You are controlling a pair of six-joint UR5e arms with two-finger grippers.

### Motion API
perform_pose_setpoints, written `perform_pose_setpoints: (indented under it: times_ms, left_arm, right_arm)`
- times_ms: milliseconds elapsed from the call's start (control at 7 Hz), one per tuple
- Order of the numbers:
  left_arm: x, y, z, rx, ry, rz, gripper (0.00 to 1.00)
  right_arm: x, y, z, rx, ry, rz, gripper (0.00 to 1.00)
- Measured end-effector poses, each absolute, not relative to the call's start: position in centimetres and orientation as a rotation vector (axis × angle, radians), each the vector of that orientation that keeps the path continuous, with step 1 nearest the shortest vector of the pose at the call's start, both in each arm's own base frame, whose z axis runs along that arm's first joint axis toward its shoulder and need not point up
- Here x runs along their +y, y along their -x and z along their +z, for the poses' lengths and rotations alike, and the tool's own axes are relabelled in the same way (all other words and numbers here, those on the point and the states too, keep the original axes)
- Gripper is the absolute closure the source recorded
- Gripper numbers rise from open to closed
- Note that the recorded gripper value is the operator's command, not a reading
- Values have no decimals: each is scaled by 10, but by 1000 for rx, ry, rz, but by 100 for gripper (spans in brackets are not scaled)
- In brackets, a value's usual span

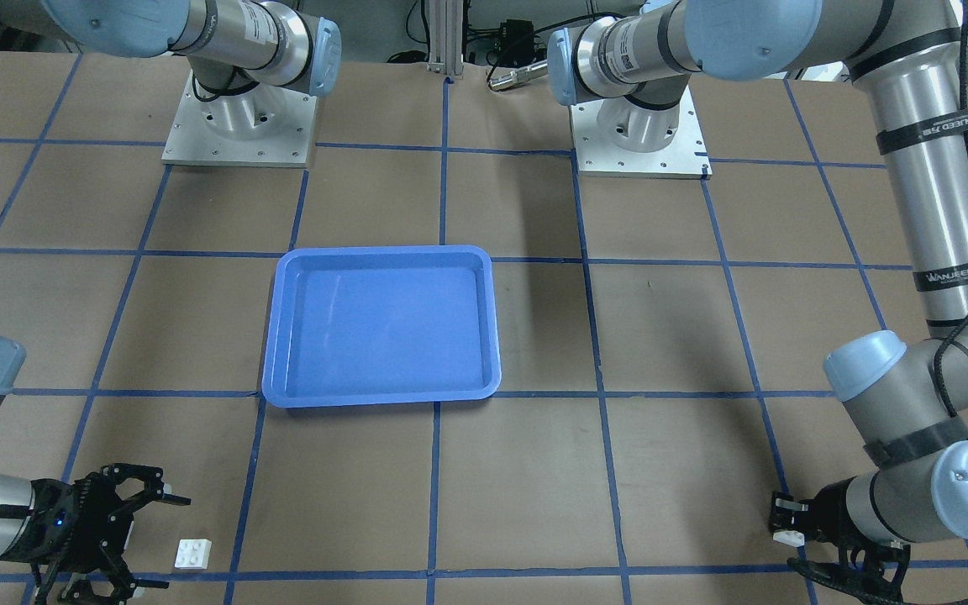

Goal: Assemble white blocks and place on blue tray

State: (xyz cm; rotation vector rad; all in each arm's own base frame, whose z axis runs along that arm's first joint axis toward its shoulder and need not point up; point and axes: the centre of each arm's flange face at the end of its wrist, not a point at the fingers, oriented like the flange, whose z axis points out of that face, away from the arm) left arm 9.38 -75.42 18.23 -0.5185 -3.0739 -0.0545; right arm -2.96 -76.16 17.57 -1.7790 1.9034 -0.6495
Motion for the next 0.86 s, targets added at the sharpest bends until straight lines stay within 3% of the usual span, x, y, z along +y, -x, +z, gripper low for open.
perform_pose_setpoints:
  times_ms: [429,571,857]
  left_arm:
    - [-740,-49,242,-3101,310,-76,100]
    - [-729,-12,268,-3106,245,-98,100]
    - [-701,70,300,-3098,157,-103,100]
  right_arm:
    - [-765,29,158,1851,1786,-685,2]
    - [-764,29,153,1842,1796,-681,10]
    - [-761,28,148,1831,1799,-677,15]
